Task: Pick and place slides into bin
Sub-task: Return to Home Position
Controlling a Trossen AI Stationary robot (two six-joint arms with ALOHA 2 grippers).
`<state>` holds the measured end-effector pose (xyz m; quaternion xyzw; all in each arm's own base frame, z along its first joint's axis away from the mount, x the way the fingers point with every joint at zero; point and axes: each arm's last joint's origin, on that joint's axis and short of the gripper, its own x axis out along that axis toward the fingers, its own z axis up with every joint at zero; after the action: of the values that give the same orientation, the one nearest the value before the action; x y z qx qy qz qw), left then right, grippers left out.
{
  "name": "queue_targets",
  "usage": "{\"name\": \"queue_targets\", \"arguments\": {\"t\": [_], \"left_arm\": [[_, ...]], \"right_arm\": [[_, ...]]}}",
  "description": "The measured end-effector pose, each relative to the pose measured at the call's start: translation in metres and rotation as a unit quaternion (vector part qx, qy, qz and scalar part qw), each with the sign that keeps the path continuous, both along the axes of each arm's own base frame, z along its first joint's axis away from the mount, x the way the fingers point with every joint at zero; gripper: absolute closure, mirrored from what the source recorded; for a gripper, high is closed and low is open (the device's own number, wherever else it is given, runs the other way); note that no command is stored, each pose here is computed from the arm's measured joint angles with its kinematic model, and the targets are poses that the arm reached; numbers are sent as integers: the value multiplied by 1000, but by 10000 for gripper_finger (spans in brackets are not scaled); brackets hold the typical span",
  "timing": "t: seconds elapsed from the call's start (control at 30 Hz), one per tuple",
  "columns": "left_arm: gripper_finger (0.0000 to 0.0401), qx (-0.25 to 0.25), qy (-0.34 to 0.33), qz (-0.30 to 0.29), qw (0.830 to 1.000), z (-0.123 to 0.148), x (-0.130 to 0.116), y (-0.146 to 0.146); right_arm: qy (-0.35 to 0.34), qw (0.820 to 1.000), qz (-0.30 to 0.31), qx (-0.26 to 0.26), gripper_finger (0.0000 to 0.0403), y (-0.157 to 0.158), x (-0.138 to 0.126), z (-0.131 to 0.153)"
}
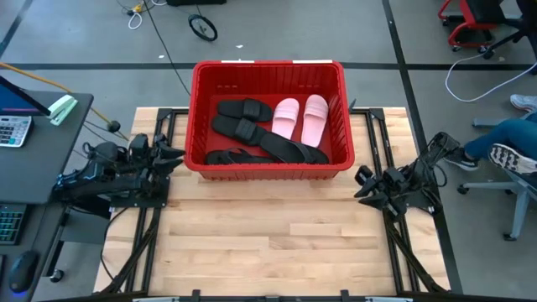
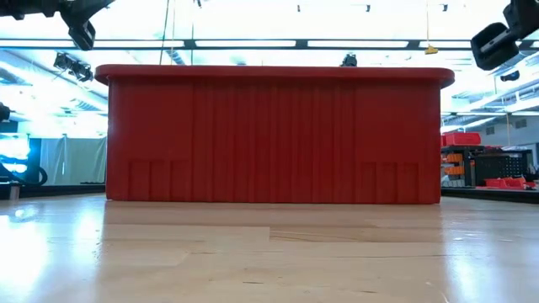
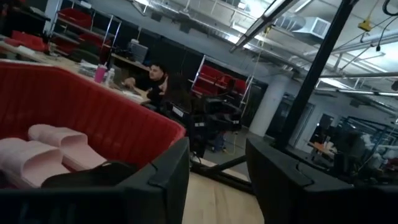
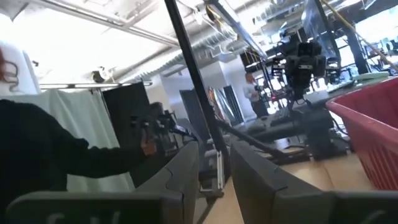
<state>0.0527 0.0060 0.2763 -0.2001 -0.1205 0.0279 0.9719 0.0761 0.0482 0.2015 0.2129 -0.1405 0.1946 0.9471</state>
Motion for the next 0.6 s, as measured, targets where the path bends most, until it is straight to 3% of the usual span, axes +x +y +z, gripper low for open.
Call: {"name": "queue_targets", "arguments": {"t": [0.4,0.6], "left_arm": [[245,9,3,2,1000,0,0,0],[239,2,4,-5,1000,-1,0,0]], "right_arm": [[-3,1000,5,-21,303,0,-1,2],[8,1000,14,1,303,1,0,2]]}}
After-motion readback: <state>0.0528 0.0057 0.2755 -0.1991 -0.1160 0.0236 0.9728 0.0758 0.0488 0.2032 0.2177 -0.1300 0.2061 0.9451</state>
